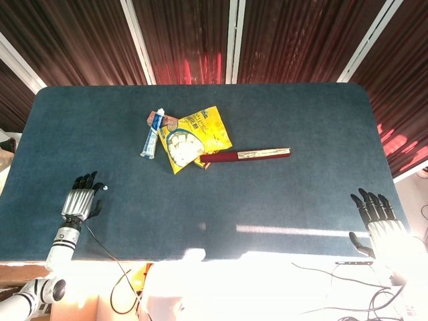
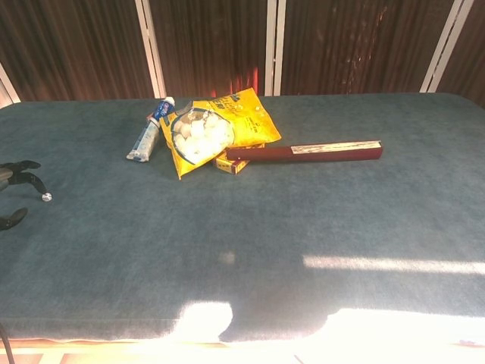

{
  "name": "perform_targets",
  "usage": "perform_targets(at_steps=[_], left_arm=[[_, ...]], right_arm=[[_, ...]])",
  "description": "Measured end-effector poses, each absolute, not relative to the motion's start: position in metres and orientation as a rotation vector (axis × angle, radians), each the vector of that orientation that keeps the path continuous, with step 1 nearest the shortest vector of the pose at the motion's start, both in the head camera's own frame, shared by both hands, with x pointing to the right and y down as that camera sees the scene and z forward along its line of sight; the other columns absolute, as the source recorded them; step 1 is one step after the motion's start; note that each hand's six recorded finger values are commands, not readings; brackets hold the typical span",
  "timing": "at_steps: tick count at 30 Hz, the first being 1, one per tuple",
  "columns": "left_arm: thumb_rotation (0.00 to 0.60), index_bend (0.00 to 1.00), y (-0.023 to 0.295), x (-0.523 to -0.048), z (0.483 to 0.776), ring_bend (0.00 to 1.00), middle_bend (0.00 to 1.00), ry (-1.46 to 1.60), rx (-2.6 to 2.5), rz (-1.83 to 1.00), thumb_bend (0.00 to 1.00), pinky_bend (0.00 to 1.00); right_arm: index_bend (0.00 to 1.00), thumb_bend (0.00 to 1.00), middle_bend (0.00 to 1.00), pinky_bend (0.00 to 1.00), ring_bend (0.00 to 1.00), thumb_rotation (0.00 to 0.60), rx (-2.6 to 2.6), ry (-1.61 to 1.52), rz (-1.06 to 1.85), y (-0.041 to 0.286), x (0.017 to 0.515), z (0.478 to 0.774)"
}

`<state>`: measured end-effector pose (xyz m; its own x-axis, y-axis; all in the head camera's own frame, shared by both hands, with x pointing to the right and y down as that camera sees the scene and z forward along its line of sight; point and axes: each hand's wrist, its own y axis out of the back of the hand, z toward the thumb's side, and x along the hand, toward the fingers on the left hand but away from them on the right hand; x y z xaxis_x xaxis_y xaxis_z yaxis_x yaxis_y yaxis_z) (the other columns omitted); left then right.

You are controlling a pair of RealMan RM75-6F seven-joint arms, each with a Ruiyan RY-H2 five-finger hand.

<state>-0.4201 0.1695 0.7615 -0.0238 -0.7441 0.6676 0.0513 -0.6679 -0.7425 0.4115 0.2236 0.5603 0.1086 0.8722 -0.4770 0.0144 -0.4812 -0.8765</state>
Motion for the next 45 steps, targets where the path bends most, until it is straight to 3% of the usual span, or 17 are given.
perform_targets(at_steps=[25, 36, 38, 42, 45], left_arm=[[0.583, 0.30, 0.179, -0.423, 0.761, 0.00, 0.00, 0.707, -1.670, -1.775, 0.54, 0.09], [0.588, 0.30, 0.193, -0.413, 0.732, 0.00, 0.00, 0.749, -1.665, -1.678, 0.54, 0.09], [0.595, 0.27, 0.195, -0.412, 0.722, 0.00, 0.00, 0.762, -1.654, -1.651, 0.53, 0.09], [0.600, 0.10, 0.209, -0.416, 0.692, 0.00, 0.00, 0.797, -1.634, -1.614, 0.46, 0.09], [0.600, 0.04, 0.225, -0.421, 0.665, 0.00, 0.00, 0.835, -1.647, -1.592, 0.42, 0.09]], right_arm=[[0.00, 0.29, 0.00, 0.00, 0.00, 0.600, -1.641, -0.884, 1.463, 0.224, 0.411, 0.559], [0.00, 0.29, 0.00, 0.00, 0.00, 0.600, -1.642, -0.876, 1.461, 0.226, 0.409, 0.560], [0.00, 0.29, 0.00, 0.00, 0.00, 0.600, -1.639, -0.878, 1.458, 0.226, 0.409, 0.559], [0.00, 0.29, 0.00, 0.00, 0.00, 0.600, -1.632, -0.883, 1.465, 0.227, 0.411, 0.558], [0.00, 0.29, 0.00, 0.00, 0.00, 0.600, -1.627, -0.888, 1.477, 0.227, 0.413, 0.558]])
